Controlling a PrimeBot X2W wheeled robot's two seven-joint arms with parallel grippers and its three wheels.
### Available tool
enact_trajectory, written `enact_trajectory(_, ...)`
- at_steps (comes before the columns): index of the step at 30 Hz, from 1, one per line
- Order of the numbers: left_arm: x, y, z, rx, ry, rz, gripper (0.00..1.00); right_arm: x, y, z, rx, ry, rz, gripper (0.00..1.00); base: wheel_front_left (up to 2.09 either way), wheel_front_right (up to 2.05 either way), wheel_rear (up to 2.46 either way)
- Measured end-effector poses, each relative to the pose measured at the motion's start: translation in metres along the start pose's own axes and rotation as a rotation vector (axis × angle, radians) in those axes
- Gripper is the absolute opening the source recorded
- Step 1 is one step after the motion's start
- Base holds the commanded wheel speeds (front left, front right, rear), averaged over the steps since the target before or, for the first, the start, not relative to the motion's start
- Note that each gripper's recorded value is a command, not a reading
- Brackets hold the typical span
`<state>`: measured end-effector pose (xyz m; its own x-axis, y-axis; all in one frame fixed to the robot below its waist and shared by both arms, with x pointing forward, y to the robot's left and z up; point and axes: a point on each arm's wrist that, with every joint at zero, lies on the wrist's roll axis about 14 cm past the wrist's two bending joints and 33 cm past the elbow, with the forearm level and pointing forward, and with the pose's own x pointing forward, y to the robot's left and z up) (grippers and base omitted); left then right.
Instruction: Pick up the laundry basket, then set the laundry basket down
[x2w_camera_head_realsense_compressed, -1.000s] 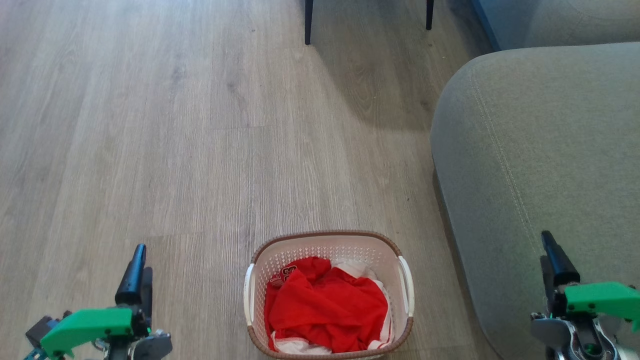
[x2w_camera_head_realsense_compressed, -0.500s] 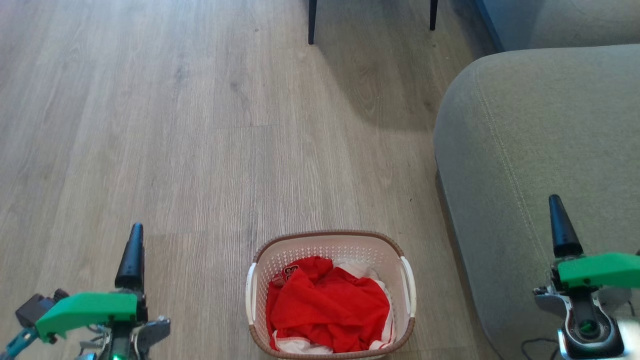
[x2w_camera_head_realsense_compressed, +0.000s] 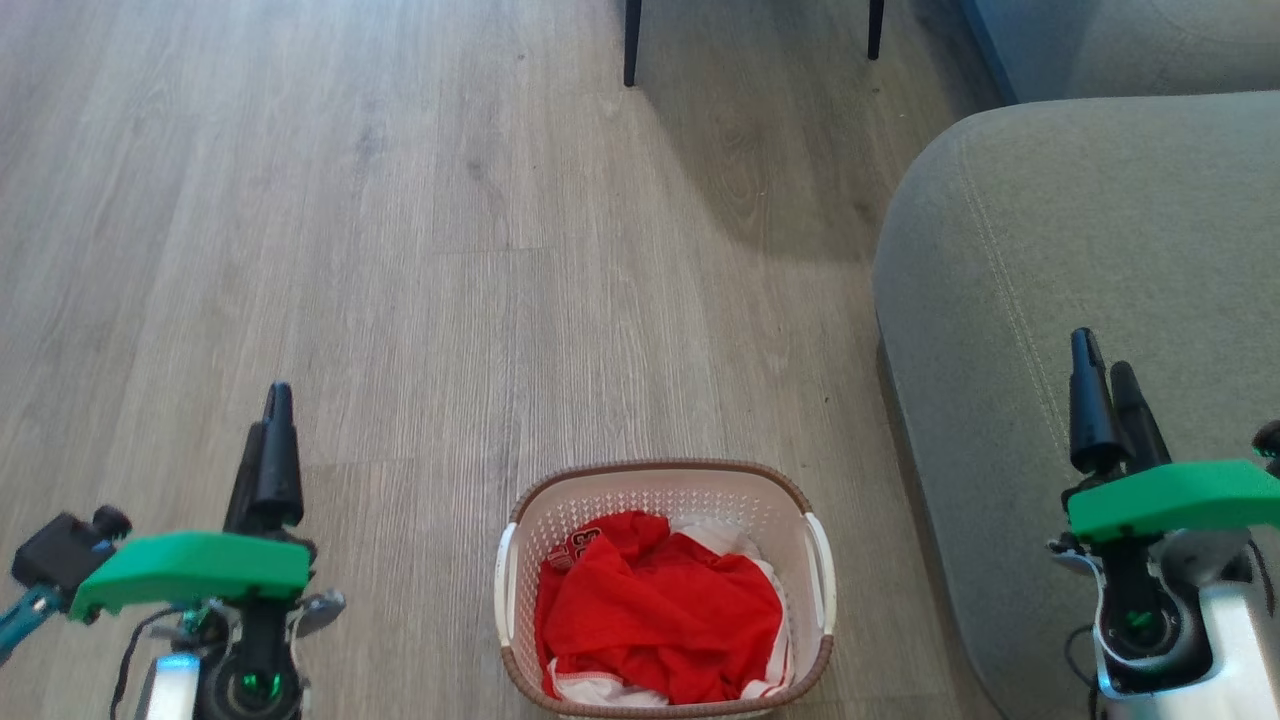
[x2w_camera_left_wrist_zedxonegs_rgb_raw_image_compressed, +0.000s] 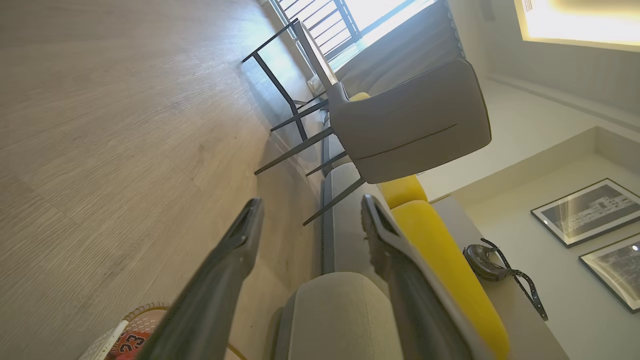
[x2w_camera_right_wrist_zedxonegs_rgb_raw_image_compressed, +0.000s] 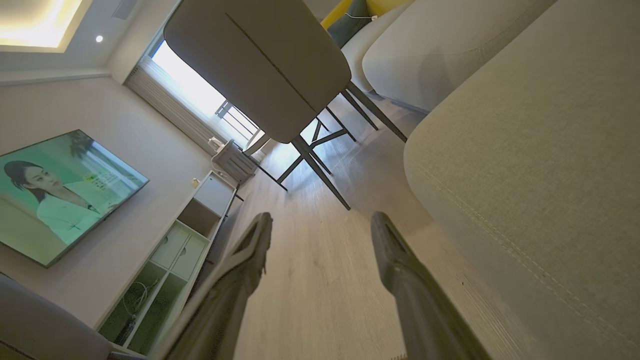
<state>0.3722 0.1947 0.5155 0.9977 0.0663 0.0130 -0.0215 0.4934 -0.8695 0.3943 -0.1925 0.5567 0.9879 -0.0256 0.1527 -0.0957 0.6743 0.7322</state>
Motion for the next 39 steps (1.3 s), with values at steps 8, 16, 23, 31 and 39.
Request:
enact_trajectory(8,0.004,-0.024,-0.012,0.225,0.013,-0.023,1.00,0.005,0.020,0.004,-0.158,-0.012,0.074,1.00,0.00,0.00,0.00)
enact_trajectory(16,0.004,-0.034,-0.028,0.464,0.015,0.002,1.00,0.005,0.038,-0.002,-0.306,-0.003,0.147,1.00,0.00,0.00,0.00)
enact_trajectory(23,0.001,-0.040,-0.039,0.651,0.018,-0.009,1.00,0.002,0.045,-0.007,-0.421,0.011,0.188,1.00,0.00,0.00,0.00)
enact_trajectory(31,-0.003,-0.053,-0.058,0.874,0.015,-0.063,1.00,-0.001,0.041,-0.019,-0.508,0.030,0.191,1.00,0.00,0.00,0.00)
enact_trajectory(39,-0.006,-0.048,-0.067,0.946,0.016,-0.049,1.00,-0.004,0.039,-0.031,-0.547,0.053,0.193,1.00,0.00,0.00,0.00)
